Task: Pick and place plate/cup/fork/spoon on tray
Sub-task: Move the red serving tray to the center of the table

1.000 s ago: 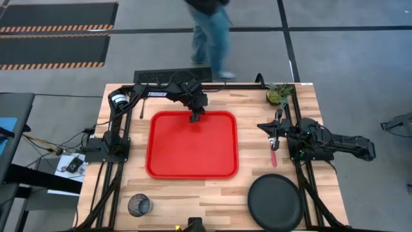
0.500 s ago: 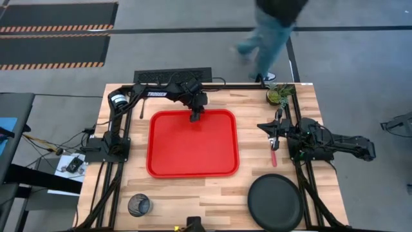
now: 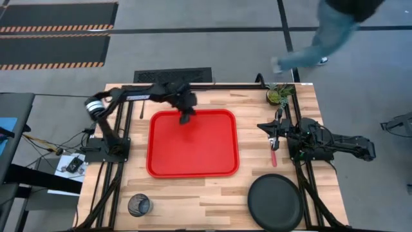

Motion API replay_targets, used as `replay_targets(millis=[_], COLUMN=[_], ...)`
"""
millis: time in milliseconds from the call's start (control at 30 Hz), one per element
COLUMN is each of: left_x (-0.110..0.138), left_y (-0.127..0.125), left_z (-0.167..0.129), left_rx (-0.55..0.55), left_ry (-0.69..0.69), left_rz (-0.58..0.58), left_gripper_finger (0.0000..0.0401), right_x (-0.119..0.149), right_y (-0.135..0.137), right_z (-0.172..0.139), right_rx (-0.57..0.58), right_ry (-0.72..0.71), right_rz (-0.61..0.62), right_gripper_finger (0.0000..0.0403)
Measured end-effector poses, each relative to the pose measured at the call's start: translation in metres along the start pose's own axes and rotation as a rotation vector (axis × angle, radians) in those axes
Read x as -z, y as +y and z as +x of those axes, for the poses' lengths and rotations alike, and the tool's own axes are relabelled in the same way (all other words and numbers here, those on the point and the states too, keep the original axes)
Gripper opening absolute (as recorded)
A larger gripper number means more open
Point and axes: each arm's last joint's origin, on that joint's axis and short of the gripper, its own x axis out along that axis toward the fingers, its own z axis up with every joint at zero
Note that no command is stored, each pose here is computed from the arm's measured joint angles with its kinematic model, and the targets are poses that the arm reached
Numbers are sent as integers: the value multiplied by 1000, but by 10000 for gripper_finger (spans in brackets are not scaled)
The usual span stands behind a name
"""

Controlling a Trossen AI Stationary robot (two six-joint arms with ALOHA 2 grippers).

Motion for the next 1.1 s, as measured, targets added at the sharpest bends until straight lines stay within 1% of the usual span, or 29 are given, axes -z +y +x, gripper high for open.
replay_targets(millis=[67, 167, 333, 433, 500, 600, 733, 867, 967, 1100], left_x=[16, 34, 59, 72, 81, 85, 91, 101, 103, 104], left_y=[-12, -33, -61, -68, -69, -63, -52, -45, -42, -41], left_z=[-14, -40, -88, -102, -104, -97, -82, -67, -60, -53], left_rx=[-40, -134, -299, -335, -351, -387, -363, -359, -340, -301], left_ry=[2, 45, 263, 391, 498, 585, 704, 861, 901, 890], left_rz=[-11, -42, -157, -246, -287, -299, -311, -320, -324, -347], left_gripper_finger=[5, 2, 1, 0, 0, 0, 0, 0, 0, 0], right_x=[0, 0, 0, 0, 0, 0, 0, 0, 0, 0], right_y=[0, 0, 0, 0, 0, 0, 0, 0, 0, 0], right_z=[0, 0, 0, 0, 0, 0, 0, 0, 0, 0], right_rx=[0, 0, 0, 0, 0, 0, 0, 0, 0, 0], right_ry=[0, 0, 0, -1, 0, -1, -1, -1, -1, -1], right_rz=[0, 0, 0, 0, 0, 0, 0, 0, 0, 0], right_gripper_finger=[16, 16, 16, 16, 16, 16, 16, 16, 16, 16])
